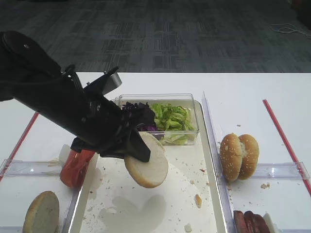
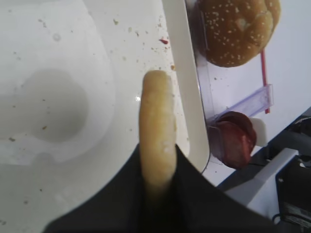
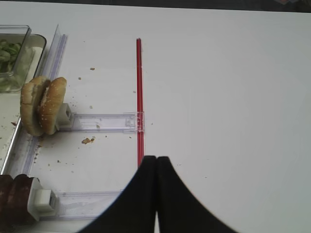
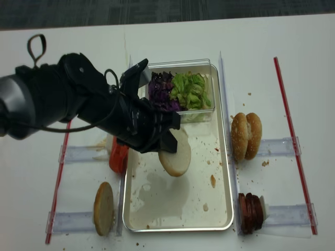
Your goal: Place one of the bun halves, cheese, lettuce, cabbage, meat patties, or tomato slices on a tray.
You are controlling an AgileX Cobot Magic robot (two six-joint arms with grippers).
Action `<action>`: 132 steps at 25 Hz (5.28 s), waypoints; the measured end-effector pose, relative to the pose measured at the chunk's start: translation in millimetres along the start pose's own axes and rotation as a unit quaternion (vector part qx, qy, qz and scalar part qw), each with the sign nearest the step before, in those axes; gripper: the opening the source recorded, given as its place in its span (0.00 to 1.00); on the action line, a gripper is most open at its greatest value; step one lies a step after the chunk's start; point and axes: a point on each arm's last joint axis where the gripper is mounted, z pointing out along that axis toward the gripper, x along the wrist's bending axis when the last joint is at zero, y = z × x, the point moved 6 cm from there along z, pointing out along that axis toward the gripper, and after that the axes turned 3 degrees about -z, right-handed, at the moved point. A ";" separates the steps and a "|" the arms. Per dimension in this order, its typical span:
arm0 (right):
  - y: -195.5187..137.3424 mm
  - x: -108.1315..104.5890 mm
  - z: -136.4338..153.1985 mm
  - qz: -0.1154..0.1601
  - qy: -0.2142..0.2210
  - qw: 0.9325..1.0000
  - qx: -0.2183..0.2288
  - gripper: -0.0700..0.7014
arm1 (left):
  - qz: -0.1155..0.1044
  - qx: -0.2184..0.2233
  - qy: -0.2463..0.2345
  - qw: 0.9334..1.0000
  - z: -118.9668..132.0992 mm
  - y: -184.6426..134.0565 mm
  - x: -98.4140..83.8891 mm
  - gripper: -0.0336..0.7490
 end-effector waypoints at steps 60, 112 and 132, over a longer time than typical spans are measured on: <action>0.0 0.0 0.0 0.000 0.000 1.000 0.000 0.48 | 0.055 -0.052 -0.076 0.994 -40.0 -3.1 -43.0 0.91; 0.0 -0.2 0.0 0.000 -0.001 1.000 0.000 0.48 | 0.047 0.030 0.370 0.927 -101.0 -10.8 107.1 0.91; 0.0 -0.2 0.0 0.000 -0.001 1.000 0.000 0.48 | -0.124 -0.020 0.389 0.913 -164.1 -10.9 177.2 0.90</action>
